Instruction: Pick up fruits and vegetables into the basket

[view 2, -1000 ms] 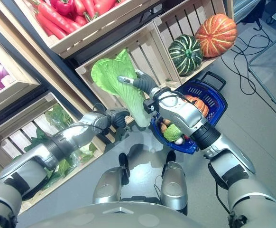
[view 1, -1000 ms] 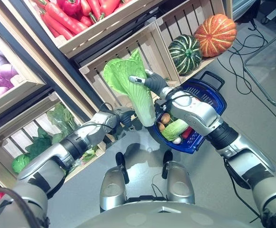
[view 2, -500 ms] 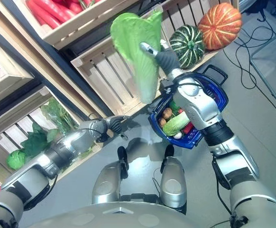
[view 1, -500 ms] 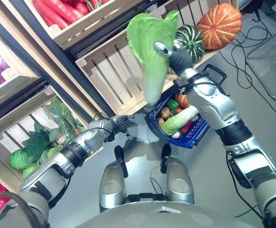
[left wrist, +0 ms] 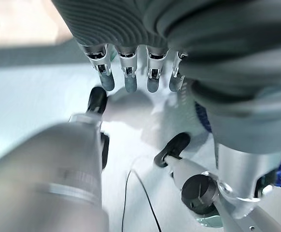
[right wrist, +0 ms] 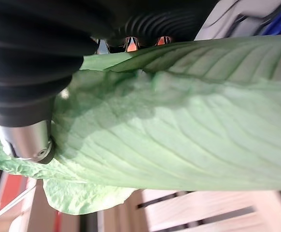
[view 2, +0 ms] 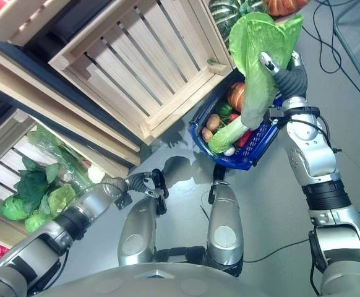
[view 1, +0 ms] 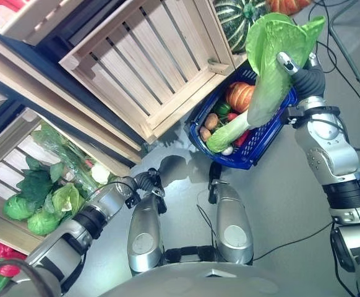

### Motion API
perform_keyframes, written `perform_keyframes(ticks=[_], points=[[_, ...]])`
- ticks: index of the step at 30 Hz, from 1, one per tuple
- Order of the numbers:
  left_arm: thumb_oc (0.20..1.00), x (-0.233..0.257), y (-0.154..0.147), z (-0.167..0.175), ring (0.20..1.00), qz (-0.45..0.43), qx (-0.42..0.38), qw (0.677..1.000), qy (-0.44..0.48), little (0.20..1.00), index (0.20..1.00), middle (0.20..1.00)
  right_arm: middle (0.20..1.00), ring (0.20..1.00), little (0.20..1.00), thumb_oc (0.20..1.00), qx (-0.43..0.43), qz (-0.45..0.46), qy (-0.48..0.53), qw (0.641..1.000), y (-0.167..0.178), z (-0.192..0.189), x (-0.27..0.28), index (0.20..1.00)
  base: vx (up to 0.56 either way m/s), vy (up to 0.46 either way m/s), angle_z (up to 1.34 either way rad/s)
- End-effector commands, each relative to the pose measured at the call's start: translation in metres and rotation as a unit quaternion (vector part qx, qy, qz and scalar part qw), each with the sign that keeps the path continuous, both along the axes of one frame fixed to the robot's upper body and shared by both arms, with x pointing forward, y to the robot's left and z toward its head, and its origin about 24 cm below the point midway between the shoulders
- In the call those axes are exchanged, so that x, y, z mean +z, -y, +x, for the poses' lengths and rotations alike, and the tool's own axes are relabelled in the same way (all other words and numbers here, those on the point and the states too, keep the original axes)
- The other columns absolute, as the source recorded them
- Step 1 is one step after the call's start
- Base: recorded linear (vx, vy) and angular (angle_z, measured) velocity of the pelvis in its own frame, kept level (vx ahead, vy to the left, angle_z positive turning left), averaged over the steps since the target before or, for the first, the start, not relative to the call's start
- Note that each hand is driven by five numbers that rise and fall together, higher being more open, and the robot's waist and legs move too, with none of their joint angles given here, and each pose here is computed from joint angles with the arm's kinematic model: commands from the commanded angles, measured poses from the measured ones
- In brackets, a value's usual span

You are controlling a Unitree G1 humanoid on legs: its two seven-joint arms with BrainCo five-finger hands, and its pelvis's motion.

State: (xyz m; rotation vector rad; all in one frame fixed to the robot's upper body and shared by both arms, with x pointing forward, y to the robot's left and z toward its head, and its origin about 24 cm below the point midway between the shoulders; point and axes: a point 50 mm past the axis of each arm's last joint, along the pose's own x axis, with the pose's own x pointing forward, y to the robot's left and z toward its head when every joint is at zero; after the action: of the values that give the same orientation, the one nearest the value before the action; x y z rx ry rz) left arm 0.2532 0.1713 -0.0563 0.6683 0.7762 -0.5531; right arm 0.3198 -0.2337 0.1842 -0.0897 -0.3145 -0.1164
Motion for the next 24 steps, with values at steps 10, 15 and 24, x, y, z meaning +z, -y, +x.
perform_keyframes(ticks=[10, 15, 24], points=[[1.000, -0.035, -0.011, -0.044, 1.000, -0.131, 0.209, 0.968, 0.038, 1.000, 1.000, 1.000, 0.200, 0.200, 0.200, 0.200, -0.140, 0.080, 0.018, 0.987, 0.054, 0.013, 0.000, 0.200, 0.04, 0.040, 0.08], [1.000, -0.051, -0.020, -0.065, 1.000, -0.196, 0.289, 0.937, -0.013, 1.000, 1.000, 1.000, 0.200, 0.200, 0.200, 0.200, -0.187, 0.109, -0.037, 0.976, 0.082, 0.024, -0.013, 0.200, 0.02, 0.045, 0.12], [1.000, -0.078, -0.018, -0.108, 1.000, -0.223, 0.324, 0.913, -0.104, 1.000, 1.000, 1.000, 0.200, 0.200, 0.200, 0.200, -0.281, 0.166, -0.128, 0.937, 0.127, 0.030, -0.019, 0.200, 0.01, 0.043, 0.10]])
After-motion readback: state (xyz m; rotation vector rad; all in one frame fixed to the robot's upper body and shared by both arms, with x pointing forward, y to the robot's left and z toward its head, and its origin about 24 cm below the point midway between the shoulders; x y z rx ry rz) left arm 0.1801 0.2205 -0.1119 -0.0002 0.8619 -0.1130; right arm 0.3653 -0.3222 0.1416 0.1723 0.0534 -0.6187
